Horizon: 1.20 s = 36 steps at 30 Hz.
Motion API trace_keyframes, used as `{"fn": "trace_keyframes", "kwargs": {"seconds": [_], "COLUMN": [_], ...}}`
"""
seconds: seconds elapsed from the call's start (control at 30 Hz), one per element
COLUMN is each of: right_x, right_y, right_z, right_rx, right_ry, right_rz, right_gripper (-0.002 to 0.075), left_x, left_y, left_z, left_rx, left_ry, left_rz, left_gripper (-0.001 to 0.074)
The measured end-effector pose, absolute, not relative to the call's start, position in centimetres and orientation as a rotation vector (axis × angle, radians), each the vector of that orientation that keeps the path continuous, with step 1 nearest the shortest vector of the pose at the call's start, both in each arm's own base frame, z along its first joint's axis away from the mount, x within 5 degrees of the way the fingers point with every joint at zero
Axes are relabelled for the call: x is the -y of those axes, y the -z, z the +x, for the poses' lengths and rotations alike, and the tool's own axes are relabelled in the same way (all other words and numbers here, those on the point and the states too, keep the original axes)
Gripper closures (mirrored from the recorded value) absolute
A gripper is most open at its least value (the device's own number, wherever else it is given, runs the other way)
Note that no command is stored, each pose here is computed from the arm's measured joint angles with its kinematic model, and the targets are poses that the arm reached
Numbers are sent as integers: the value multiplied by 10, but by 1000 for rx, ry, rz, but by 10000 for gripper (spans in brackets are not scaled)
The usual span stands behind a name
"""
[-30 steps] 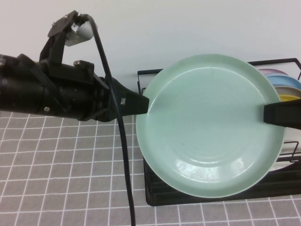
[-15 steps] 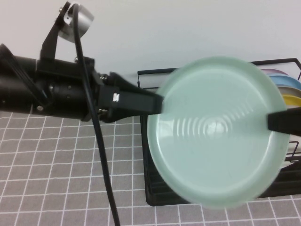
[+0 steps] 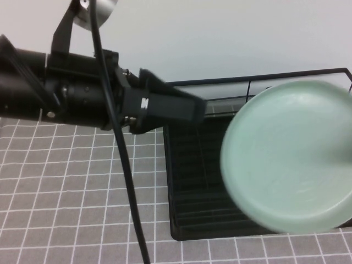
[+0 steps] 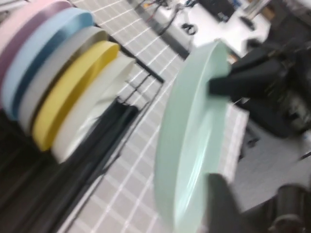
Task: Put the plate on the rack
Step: Hand over the plate, then place the plate on the rack
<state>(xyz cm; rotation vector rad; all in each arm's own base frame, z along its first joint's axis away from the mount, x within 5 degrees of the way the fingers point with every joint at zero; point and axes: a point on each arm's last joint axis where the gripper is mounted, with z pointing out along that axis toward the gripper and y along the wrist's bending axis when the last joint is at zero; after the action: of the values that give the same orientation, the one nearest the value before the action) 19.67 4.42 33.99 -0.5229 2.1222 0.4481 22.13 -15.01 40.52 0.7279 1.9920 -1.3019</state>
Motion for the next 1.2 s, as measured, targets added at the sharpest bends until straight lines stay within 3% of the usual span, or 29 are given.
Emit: {"fn": "trace_keyframes", "kwargs": {"seconds": [0.13, 0.27, 0.4, 0.57, 0.8, 1.2], "right_x": [-35, -28, -30, -30, -44, -44], "right_y": [-358, -378, -382, -378, -377, -360], "right_z": [188, 181, 180, 185, 194, 223], "right_rx": [-1994, -1791, -1660, -1544, -1409, -1439], "right_ry": [-271, -25, 203, 380, 483, 563], "right_rz": [-475, -580, -928, -1177, -1308, -1358], "right_gripper": [703, 703, 703, 704, 704, 704], "left_x": [145, 134, 118, 93, 70, 59], "left_y": [-409, -420, -433, -436, -412, -385], "left_z": [216, 199, 179, 146, 110, 92], "left_rx": [-1998, -1973, -1936, -1855, -1764, -1717], "left_ry": [1175, 1030, 866, 691, 634, 614], "left_rz": [809, 851, 778, 620, 453, 362], "left_gripper": [639, 717, 732, 736, 736, 736]}}
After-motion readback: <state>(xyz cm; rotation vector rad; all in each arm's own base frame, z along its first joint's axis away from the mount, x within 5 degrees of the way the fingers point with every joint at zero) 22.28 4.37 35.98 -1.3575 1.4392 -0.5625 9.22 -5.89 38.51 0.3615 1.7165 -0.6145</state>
